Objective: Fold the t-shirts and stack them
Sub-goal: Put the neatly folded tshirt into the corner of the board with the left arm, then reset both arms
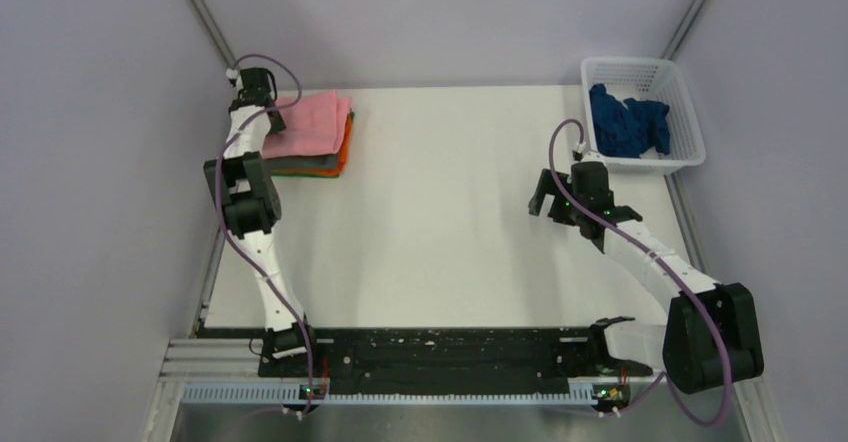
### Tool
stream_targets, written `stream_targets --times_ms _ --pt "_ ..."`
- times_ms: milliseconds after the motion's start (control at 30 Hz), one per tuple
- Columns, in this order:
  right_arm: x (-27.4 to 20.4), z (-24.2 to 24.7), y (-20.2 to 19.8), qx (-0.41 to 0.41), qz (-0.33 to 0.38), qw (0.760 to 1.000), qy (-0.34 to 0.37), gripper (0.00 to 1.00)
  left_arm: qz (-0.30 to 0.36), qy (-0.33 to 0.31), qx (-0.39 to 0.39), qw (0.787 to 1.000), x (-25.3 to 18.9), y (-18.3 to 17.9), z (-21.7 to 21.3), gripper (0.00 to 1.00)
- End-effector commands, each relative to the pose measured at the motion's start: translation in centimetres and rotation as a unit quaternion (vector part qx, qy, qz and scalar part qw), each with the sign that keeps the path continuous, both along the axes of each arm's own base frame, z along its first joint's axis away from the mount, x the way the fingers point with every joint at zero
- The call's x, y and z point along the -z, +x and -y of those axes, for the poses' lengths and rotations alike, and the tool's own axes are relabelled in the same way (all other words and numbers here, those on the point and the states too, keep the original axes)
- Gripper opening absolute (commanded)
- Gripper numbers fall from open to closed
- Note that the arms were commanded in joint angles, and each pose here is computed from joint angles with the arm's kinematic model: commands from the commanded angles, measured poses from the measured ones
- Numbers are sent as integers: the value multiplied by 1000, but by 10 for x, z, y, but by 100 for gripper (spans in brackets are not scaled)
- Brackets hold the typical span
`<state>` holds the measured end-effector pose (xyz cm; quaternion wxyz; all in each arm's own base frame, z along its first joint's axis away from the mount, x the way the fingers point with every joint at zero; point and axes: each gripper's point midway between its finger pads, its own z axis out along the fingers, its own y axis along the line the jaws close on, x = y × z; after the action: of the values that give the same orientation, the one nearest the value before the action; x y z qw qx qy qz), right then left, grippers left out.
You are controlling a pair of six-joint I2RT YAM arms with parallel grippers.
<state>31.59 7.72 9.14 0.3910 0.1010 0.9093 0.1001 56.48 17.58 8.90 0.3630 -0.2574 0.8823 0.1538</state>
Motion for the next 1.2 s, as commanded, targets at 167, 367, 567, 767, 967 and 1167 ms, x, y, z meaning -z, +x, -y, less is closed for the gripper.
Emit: stream_targets --times_ms 167,367,567,767,967,1167 --pt "-22 -7 8 -5 39 999 28 99 109 -24 -61 992 -96 -27 -9 99" --pt "-32 -9 7 -11 57 998 38 99 200 -109 49 973 -143 -30 49 99" --pt "-47 -5 1 -3 81 996 40 99 235 -153 99 955 -176 -60 101 99" --pt "-60 8 -8 28 114 993 34 99 265 -150 154 940 -176 -122 200 99" --pt "-66 36 -20 98 136 986 8 99 279 -210 236 907 -127 -209 280 99" --pt "-69 44 -26 125 156 980 15 99 227 -167 212 936 -87 -263 259 99"
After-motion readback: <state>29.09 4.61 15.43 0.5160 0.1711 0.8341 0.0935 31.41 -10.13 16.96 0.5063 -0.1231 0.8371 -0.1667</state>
